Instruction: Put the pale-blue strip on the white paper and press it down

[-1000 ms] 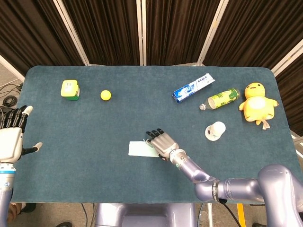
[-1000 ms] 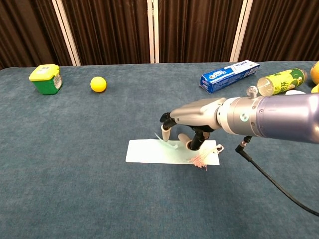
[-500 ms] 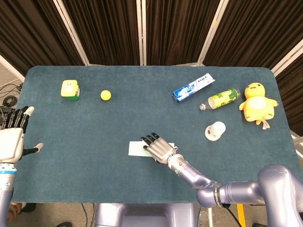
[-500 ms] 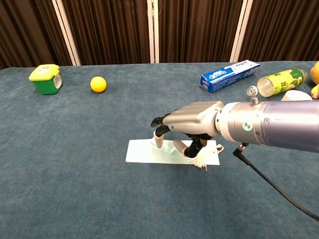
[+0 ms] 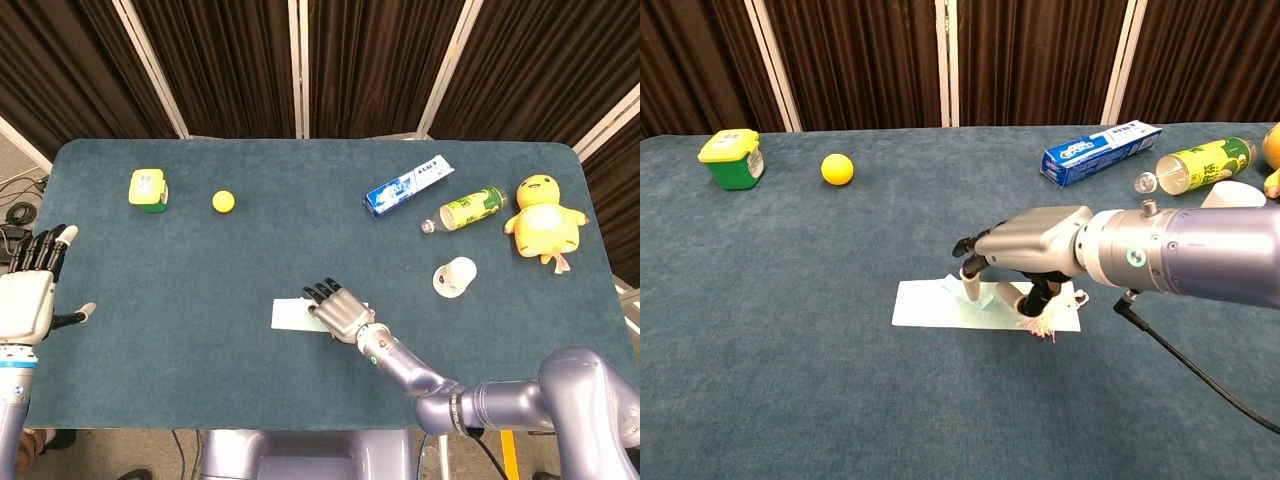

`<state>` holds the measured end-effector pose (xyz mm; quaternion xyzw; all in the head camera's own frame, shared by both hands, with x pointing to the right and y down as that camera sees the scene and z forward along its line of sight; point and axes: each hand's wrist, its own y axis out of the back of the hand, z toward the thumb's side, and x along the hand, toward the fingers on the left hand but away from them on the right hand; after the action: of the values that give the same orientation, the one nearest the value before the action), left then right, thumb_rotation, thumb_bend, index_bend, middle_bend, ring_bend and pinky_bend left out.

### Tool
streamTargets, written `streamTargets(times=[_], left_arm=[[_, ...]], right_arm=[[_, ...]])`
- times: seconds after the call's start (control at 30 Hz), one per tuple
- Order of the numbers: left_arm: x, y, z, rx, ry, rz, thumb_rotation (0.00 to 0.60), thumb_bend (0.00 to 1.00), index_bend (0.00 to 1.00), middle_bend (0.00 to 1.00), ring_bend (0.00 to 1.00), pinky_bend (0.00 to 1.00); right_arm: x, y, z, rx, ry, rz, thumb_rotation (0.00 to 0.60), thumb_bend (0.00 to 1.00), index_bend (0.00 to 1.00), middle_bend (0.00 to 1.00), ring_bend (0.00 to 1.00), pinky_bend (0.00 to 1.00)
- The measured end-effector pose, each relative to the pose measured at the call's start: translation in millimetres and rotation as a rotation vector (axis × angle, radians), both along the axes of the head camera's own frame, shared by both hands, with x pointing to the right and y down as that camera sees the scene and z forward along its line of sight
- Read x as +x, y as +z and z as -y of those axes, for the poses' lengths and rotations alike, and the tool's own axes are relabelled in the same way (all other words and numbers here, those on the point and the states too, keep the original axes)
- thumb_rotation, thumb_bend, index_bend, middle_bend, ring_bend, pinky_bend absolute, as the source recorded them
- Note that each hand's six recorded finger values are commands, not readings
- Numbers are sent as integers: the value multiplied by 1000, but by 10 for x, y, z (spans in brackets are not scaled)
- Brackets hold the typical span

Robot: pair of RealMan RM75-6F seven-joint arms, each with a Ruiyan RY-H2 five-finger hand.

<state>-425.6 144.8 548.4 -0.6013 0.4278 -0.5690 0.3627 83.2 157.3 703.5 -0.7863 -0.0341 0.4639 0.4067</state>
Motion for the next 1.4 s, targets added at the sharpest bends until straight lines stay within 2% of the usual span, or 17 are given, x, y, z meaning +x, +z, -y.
streamTargets(times=[0.93, 1.4], left_arm=[[23, 14, -3, -4, 9, 1, 600, 141, 0, 0, 0, 0], [29, 14, -3, -5, 16, 2, 600, 141, 0, 0, 0, 0]], right_arm=[[118, 95, -86, 2, -28, -31, 600, 720, 354, 0, 0, 0], [179, 113, 15, 35, -6, -57, 600, 720, 362, 0, 0, 0]])
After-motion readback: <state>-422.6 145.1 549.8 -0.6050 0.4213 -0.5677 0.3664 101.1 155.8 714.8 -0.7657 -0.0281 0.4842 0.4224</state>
